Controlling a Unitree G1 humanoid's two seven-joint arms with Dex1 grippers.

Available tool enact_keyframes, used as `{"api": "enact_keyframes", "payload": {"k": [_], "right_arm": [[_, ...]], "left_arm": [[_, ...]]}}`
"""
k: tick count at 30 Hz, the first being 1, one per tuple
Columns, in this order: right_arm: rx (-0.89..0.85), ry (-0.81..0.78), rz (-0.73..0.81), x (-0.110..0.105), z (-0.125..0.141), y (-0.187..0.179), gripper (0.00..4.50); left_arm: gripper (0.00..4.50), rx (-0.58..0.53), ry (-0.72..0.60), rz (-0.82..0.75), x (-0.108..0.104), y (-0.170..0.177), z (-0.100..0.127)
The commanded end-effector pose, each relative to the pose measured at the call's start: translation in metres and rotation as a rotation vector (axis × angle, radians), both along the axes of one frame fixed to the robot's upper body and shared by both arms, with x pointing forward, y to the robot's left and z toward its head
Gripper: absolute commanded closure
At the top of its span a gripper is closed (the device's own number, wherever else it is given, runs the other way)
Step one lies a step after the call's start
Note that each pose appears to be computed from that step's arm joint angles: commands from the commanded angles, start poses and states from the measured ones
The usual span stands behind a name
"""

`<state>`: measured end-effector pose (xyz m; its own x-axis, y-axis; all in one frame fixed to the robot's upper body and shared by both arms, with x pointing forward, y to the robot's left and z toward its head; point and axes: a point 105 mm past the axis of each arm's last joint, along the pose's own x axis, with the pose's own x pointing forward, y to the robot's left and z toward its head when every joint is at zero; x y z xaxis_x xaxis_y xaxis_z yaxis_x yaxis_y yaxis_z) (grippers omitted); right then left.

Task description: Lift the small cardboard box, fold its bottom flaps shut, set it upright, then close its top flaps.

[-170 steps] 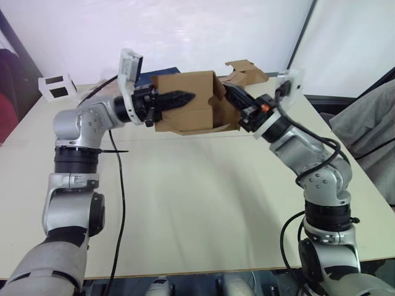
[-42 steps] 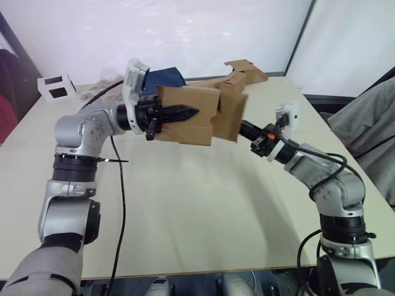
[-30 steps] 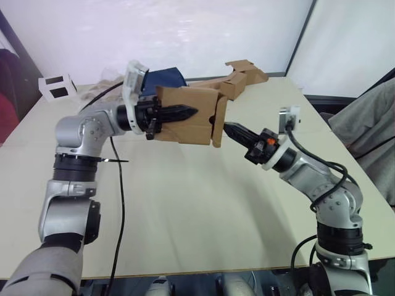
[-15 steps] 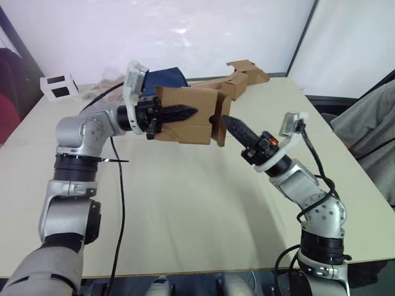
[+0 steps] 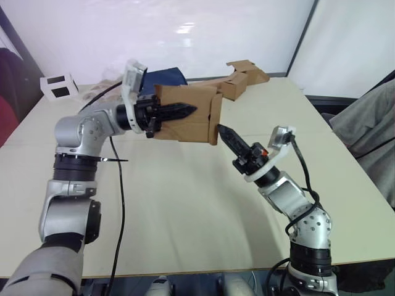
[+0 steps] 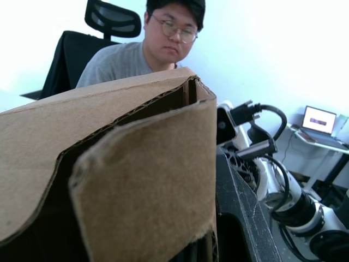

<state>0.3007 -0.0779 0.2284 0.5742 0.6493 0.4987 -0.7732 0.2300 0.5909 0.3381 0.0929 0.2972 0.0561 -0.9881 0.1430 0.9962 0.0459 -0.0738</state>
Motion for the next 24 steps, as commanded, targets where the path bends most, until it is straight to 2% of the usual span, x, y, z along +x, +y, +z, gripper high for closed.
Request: {"api": "enact_keyframes", "payload": {"k": [1, 24], "right_arm": [[-0.004, -0.043, -0.008, -0.003, 0.007, 0.002, 3.56], [-0.018, -0.044, -0.087, 0.01, 0.006, -0.006, 3.56]], "left_arm": [[4.5, -0.033, -0.053, -0.014, -0.006, 0.002, 0.018], [4.5, -0.027, -0.043, -0.031, -0.009, 0.002, 0.015]]}}
